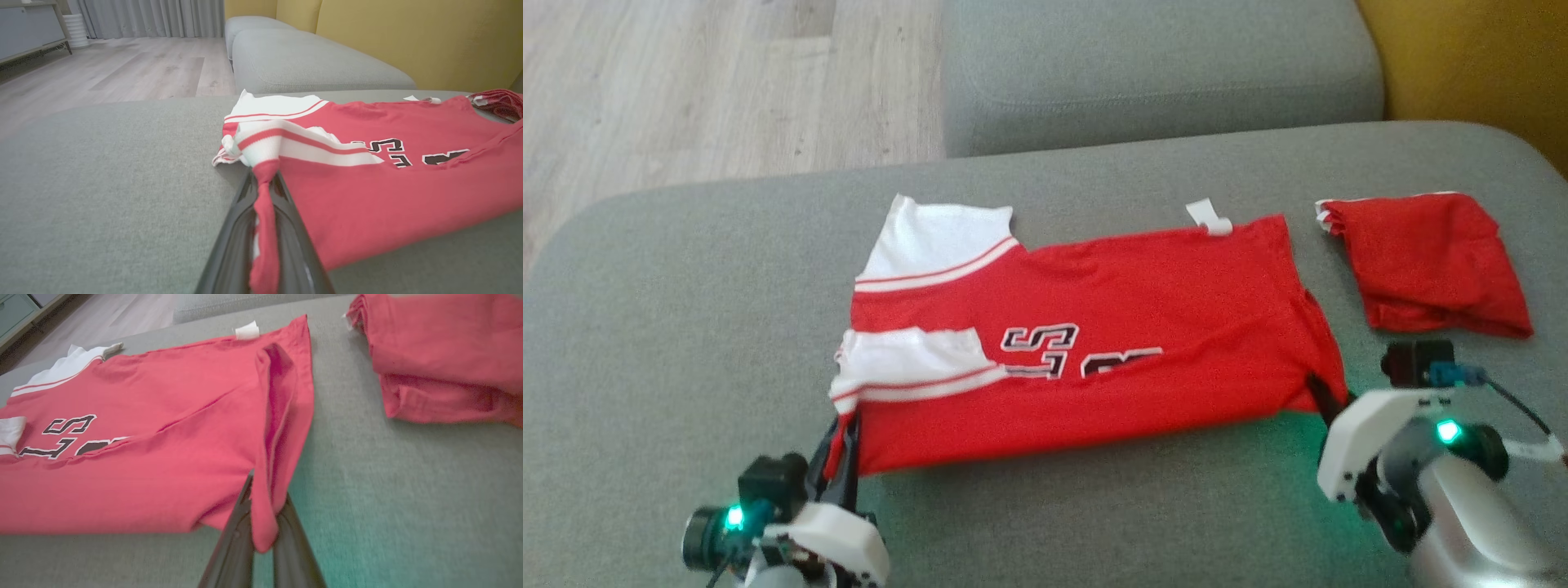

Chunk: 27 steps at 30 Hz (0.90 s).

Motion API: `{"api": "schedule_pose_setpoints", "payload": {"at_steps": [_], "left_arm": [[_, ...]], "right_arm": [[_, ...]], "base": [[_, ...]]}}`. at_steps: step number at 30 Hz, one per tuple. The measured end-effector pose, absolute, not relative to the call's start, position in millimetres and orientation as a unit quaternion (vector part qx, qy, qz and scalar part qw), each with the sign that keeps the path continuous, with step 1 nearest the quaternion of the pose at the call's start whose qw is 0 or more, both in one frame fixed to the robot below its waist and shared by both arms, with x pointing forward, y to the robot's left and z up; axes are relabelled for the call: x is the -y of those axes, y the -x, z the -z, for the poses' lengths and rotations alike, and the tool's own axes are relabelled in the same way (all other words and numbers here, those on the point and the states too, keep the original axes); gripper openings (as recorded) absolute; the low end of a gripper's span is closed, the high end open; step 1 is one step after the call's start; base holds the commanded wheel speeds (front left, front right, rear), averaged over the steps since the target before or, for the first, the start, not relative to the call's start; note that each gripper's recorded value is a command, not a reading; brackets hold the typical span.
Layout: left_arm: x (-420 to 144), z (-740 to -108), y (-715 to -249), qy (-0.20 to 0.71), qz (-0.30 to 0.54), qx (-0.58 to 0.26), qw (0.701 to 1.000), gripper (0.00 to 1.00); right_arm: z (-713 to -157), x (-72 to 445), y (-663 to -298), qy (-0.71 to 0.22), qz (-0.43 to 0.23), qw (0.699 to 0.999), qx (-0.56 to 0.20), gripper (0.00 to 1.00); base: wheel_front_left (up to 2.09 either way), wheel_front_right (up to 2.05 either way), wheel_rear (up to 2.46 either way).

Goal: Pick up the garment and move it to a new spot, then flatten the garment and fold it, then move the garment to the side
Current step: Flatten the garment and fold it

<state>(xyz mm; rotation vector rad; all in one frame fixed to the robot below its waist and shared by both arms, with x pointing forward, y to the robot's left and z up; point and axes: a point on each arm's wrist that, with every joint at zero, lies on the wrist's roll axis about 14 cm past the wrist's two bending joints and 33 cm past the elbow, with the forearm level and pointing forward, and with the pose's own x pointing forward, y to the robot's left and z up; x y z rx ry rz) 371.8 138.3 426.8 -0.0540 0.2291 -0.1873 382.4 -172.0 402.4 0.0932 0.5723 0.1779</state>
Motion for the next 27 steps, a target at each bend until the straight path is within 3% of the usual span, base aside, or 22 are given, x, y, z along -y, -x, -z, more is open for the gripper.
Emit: {"api": "schedule_pose_setpoints", "payload": {"at_steps": [8,9,10,11,12,13,14,22,27], "left_arm": [[-129.4,-421.3,-354.3,0.031,0.107,-0.141,0.984,0.0],[-127.9,-420.1,-353.2,0.031,0.109,-0.144,0.983,0.0],[-127.4,-418.6,-352.5,0.031,0.11,-0.149,0.982,0.0],[-127.1,-417.8,-352.6,0.031,0.11,-0.151,0.982,0.05],[-126.9,-417.0,-352.9,0.03,0.11,-0.153,0.982,0.4],[-126.7,-416.4,-353.3,0.03,0.11,-0.154,0.981,0.87],[-127.0,-415.5,-353.8,0.03,0.109,-0.155,0.981,1.0],[-136.3,-438.3,-373.8,0.043,0.079,-0.093,0.992,1.0],[-130.6,-487.1,-411.9,0.049,0.088,-0.009,0.995,1.0]], "right_arm": [[-394.5,177.9,-349.0,-0.074,-0.079,0.947,-0.303,0.0],[-395.5,178.4,-347.9,-0.075,-0.078,0.948,-0.3,0.31],[-397.4,179.1,-348.0,-0.076,-0.075,0.949,-0.295,1.0],[-399.7,178.2,-348.9,-0.079,-0.074,0.951,-0.29,1.0],[-402.9,177.0,-350.6,-0.082,-0.073,0.953,-0.283,1.0],[-407.2,176.1,-353.0,-0.083,-0.073,0.955,-0.275,1.0],[-412.2,175.6,-355.9,-0.082,-0.073,0.959,-0.263,1.0],[-454.1,185.4,-379.9,-0.056,-0.052,0.985,-0.152,1.0],[-485.3,181.0,-403.4,-0.043,-0.046,0.996,-0.069,1.0]], "base": [[0.0,0.0,0.0],[0.0,0.0,0.0],[0.0,0.0,0.0],[0.0,0.0,0.0],[0.0,0.0,0.0],[0.0,0.0,0.0],[0.0,0.0,0.0],[0.0,0.0,0.0],[0.0,0.0,0.0]]}}
